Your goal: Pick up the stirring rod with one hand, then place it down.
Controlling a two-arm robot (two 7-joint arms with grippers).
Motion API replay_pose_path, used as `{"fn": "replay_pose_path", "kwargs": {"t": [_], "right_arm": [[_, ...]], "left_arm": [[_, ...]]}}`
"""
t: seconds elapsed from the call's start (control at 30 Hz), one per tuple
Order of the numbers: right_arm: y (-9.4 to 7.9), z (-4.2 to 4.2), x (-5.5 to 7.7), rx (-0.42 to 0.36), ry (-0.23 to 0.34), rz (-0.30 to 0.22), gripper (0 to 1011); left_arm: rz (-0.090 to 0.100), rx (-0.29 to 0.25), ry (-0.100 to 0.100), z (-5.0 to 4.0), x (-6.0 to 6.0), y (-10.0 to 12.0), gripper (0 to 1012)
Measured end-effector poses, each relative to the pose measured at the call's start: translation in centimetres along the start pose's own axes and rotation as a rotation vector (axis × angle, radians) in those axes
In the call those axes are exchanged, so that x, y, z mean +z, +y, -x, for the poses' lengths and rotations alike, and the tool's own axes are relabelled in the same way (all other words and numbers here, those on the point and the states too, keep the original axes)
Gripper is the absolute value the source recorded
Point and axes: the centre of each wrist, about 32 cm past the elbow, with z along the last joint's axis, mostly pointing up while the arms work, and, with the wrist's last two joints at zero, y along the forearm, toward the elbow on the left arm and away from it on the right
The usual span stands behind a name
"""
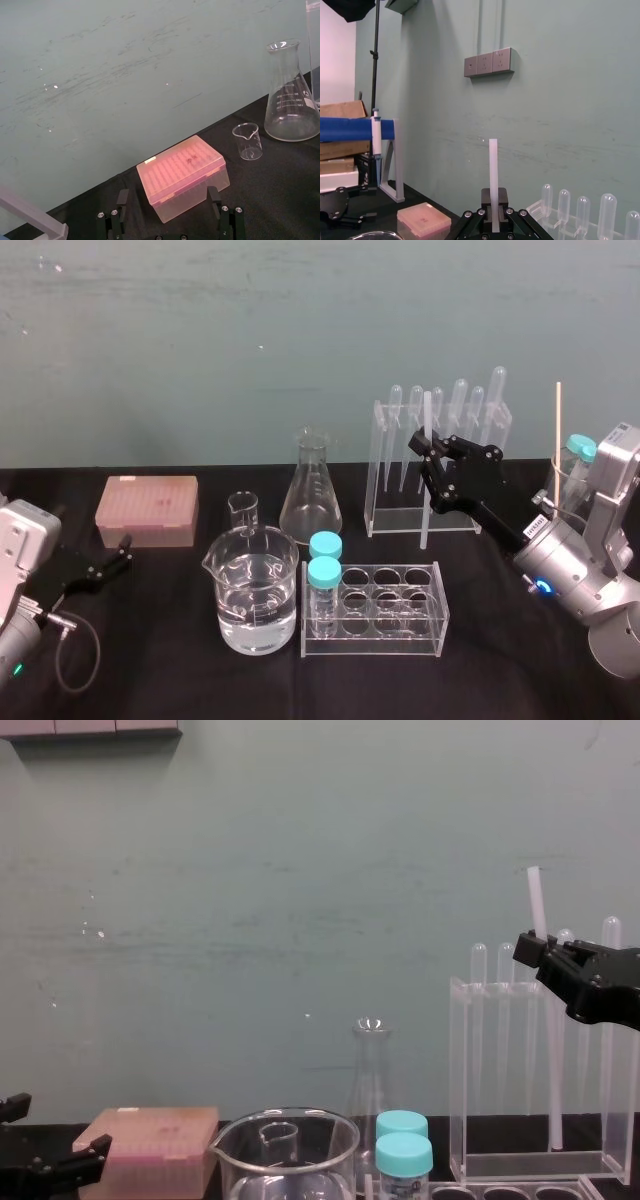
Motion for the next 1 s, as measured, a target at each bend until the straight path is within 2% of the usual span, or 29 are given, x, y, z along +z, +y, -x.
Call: {"fn": "replay_pose_path", "kwargs": {"t": [0.3, 0.6, 1.0], "right_arm": [[-0.2, 0.0, 0.2, 0.023, 0.017, -0.002, 67], [-0.8, -0.03, 0.6, 0.064, 0.052, 0.023, 67], [-0.9, -0.01, -0.1, 0.106, 0.051, 0.065, 67]], "left_arm": [[0.0, 0.0, 0.0, 0.0, 0.0, 0.0, 1000], [0.0, 0.0, 0.0, 0.0, 0.0, 0.0, 1000], [0.0, 0.0, 0.0, 0.0, 0.0, 0.0, 1000]]}}
